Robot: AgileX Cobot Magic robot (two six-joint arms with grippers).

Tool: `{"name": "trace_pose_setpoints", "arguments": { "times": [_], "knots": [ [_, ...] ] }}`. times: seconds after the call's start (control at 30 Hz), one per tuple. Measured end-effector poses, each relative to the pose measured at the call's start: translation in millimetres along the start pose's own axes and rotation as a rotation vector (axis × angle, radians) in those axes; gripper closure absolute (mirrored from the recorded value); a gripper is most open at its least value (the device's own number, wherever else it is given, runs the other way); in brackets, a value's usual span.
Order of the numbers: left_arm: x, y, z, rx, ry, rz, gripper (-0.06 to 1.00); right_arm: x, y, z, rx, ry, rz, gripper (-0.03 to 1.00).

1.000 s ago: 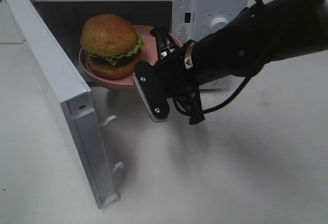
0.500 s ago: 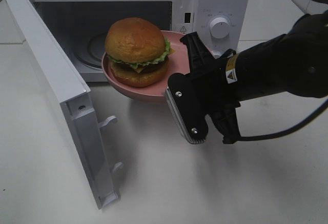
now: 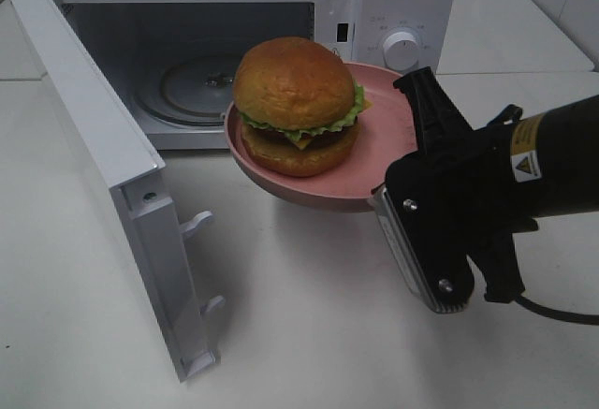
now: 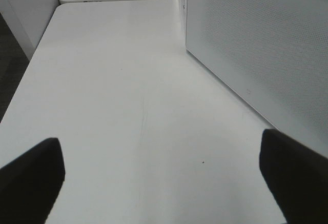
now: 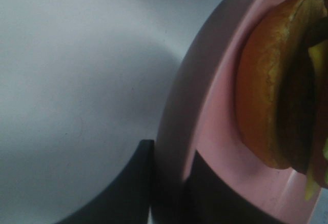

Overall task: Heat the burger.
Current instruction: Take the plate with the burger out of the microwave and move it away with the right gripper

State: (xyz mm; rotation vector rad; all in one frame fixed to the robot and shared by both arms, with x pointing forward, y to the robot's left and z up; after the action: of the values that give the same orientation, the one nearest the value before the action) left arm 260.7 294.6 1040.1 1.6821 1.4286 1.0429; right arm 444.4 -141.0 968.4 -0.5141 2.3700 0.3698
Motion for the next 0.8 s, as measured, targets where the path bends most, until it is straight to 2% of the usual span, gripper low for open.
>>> {"name": "trace_pose_setpoints", "arguments": {
  "times": [0.8],
  "knots": [
    [0, 0, 0, 0.000, 0.000, 0.000, -0.03, 49, -19, -67, 0.041, -0.001, 0.043, 0.84]
  ]
}}
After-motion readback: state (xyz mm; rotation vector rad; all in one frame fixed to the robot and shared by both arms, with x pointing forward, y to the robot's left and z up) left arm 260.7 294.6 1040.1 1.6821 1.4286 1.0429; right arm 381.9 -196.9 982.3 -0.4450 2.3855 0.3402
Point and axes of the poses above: a point on each arm's last joint axis where the gripper is mounted, z pointing out along that axis toward the gripper, x along the wrist's bending axis when the last joint is at zero, y = z × x, the point moved 3 cm from there along z, pointing out along that axis toward the gripper, and after that the axes turned 7 degrees about z, right-handed, at the moved point
